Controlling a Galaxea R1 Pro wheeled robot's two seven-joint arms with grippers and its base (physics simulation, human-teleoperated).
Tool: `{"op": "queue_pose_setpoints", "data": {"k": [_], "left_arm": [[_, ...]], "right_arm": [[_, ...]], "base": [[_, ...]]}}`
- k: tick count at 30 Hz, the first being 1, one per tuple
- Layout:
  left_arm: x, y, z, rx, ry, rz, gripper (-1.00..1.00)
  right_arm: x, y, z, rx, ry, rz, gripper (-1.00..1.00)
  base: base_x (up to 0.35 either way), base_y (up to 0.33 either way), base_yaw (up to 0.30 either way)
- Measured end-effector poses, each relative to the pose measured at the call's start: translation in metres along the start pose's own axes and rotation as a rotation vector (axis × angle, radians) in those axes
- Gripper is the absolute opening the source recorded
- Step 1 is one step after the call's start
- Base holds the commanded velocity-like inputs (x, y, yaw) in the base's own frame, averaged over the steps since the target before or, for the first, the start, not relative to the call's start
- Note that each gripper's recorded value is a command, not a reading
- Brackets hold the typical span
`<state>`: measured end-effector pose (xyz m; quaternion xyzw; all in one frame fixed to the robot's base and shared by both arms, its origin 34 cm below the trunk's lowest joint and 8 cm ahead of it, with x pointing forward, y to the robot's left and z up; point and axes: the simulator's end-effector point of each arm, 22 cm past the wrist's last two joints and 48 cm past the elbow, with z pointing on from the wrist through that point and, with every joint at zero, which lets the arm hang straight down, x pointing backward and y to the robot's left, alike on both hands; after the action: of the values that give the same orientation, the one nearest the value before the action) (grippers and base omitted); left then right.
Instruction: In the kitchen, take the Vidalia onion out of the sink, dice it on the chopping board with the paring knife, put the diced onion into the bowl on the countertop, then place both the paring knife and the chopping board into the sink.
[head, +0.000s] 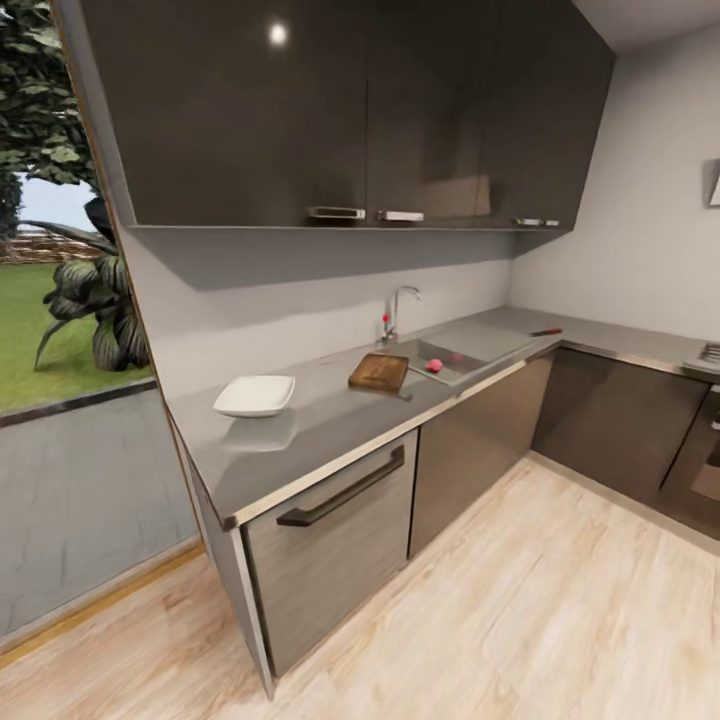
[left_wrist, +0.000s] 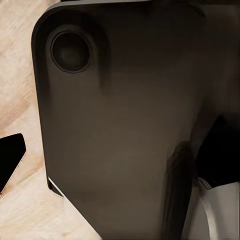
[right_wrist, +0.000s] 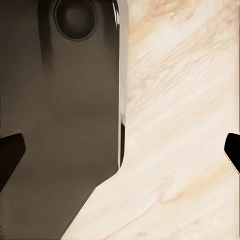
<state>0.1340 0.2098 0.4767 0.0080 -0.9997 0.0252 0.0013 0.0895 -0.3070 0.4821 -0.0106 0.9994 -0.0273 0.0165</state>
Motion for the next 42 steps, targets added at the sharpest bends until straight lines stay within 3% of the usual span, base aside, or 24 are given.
{"op": "queue_pose_setpoints", "data": {"k": [10, 13, 17, 18, 21, 24, 33, 42], "left_arm": [[0.001, 0.000, -0.015, -0.001, 0.000, 0.000, 1.00], [0.001, 0.014, -0.020, -0.019, 0.001, 0.001, 1.00], [0.003, 0.042, -0.027, -0.054, 0.004, 0.003, 1.00], [0.005, 0.069, -0.030, -0.090, 0.009, 0.004, 1.00], [0.010, 0.102, -0.038, -0.131, 0.021, 0.006, 1.00], [0.013, 0.115, -0.044, -0.149, 0.027, 0.006, 1.00], [0.016, 0.103, -0.055, -0.133, 0.030, 0.005, 1.00], [0.015, 0.106, -0.067, -0.136, 0.024, 0.010, 1.00]], "right_arm": [[0.000, -0.001, -0.015, 0.000, 0.000, 0.000, 1.00], [0.000, -0.001, -0.020, 0.000, 0.001, 0.000, 1.00], [0.001, -0.001, -0.026, 0.000, 0.002, 0.000, 1.00], [0.001, -0.002, -0.027, 0.000, 0.003, -0.001, 1.00], [0.001, -0.002, -0.031, 0.000, 0.005, -0.001, 1.00], [0.002, -0.002, -0.036, 0.000, 0.005, -0.001, 1.00], [0.003, -0.002, -0.048, -0.001, 0.007, 0.003, 1.00], [0.001, -0.002, -0.060, -0.005, 0.003, 0.004, 1.00]], "base": [[0.342, 0.000, 0.001], [0.342, 0.000, 0.000], [0.342, 0.000, 0.000], [0.342, 0.000, 0.000], [0.342, 0.000, 0.000], [0.342, 0.000, 0.000], [0.342, 0.000, 0.000], [0.322, 0.000, 0.000]]}}
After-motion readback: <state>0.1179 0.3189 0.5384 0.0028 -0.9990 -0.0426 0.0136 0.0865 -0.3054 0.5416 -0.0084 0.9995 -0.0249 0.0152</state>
